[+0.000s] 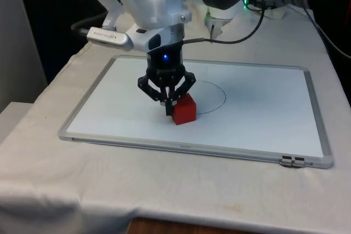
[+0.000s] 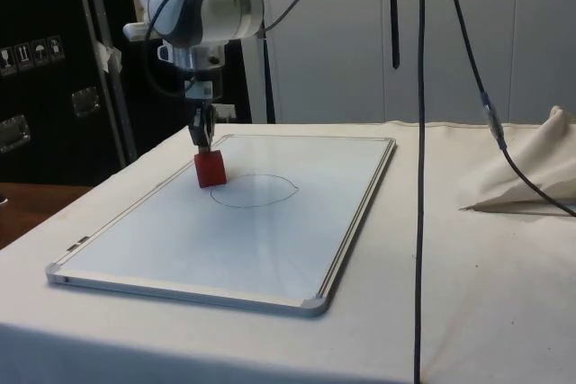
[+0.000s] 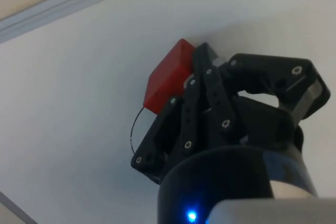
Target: Push the cube into the marked area.
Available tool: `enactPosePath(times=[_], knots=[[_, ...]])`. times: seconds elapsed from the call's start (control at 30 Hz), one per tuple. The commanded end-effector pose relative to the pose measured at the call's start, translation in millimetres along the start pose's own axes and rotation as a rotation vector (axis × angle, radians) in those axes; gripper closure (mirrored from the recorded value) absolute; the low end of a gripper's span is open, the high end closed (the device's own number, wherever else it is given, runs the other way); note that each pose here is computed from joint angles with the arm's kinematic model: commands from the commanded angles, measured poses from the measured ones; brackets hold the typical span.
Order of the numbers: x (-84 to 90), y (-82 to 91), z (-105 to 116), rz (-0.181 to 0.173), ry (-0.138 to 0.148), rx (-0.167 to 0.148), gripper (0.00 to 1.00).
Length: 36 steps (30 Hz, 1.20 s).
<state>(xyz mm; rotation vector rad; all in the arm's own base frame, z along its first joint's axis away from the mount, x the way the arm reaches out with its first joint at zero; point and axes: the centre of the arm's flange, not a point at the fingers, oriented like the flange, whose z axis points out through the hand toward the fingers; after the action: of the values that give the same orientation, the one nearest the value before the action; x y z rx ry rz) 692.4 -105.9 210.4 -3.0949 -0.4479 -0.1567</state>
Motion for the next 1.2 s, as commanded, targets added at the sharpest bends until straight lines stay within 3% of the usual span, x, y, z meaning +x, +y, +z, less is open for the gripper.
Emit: enactPosePath(times=[0.0, 0.17, 0.57, 0.83, 0.87, 1.17], knots=[[3.1, -0.9, 3.5, -0.002, -0.001, -0.001, 1.0], [10.7, -4.5, 5.4, 0.021, 0.002, -0.005, 1.0], [13.5, -16.2, 2.5, 0.014, 0.003, 0.009, 1.0], [-3.3, -21.1, 1.1, 0.017, -0.006, 0.016, 1.0], [1.0, -18.9, 1.5, 0.018, -0.009, 0.023, 1.0], [-14.6, -36.7, -2.6, 0.001, -0.017, 0.038, 1.0]])
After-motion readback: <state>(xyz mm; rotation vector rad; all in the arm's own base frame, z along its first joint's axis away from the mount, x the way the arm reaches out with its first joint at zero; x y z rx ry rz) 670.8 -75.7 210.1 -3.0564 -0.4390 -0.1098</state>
